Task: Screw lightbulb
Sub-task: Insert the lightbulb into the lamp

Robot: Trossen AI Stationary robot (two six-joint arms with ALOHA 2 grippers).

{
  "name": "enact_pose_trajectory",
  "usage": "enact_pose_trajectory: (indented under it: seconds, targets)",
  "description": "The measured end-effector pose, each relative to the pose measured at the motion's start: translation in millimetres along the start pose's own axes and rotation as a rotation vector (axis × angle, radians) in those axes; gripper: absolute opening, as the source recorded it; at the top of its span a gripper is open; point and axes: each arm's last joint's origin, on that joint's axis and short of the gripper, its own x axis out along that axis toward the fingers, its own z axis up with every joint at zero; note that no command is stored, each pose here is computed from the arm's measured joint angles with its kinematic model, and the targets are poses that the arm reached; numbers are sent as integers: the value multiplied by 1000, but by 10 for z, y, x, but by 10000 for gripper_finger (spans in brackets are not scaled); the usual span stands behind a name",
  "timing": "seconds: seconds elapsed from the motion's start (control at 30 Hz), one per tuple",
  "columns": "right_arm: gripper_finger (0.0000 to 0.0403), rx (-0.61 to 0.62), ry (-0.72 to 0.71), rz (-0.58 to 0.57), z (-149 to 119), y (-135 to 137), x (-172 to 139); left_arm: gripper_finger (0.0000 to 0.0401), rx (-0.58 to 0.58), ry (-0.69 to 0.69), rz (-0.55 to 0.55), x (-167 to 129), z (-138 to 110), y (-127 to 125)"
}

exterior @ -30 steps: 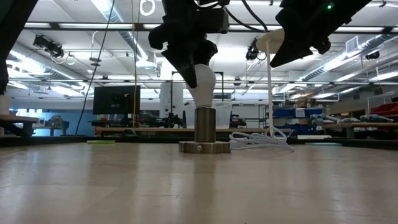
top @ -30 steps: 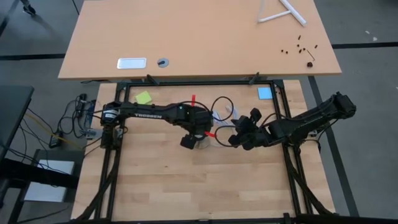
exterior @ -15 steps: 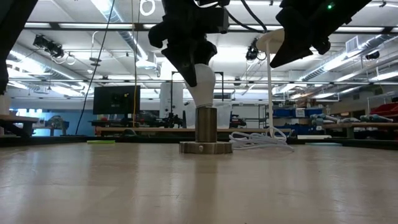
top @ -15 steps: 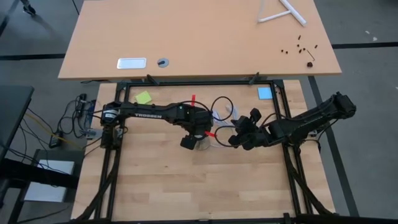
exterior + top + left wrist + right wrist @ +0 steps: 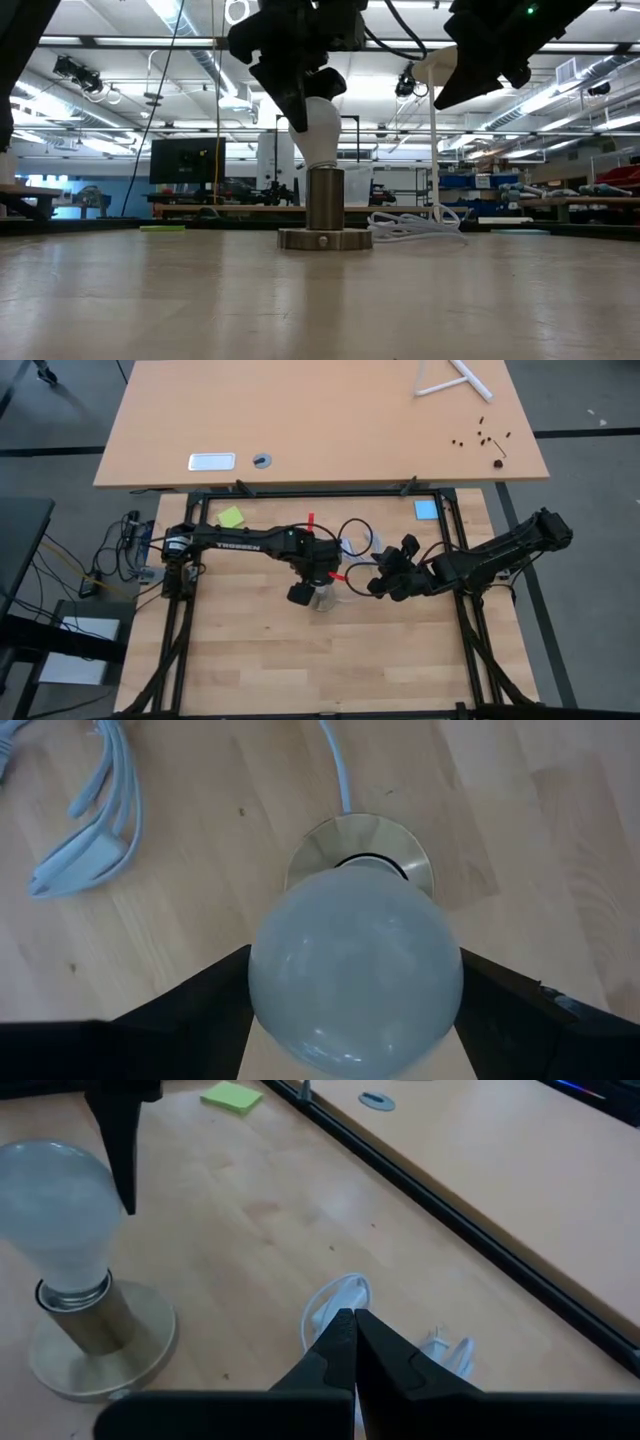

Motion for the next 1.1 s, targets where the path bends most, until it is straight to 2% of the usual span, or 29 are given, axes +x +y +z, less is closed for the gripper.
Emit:
enact_pose_trajectory:
  seconds: [0.23,0.5,0.73,1.1]
  targets:
    - [9,1,2,3,0,1,0,298,-73,15,12,0,-10,-1]
    - [9,-2,-2,6,5,5,0,298,-62,17,26,-20,23,-59]
    - [9,1,-5,22,16,17,0,300,-59,-36,45,-106,100,-42]
    - [9,0,-7,30,21,22,0,315,-54,-18,38,-72,74,-52]
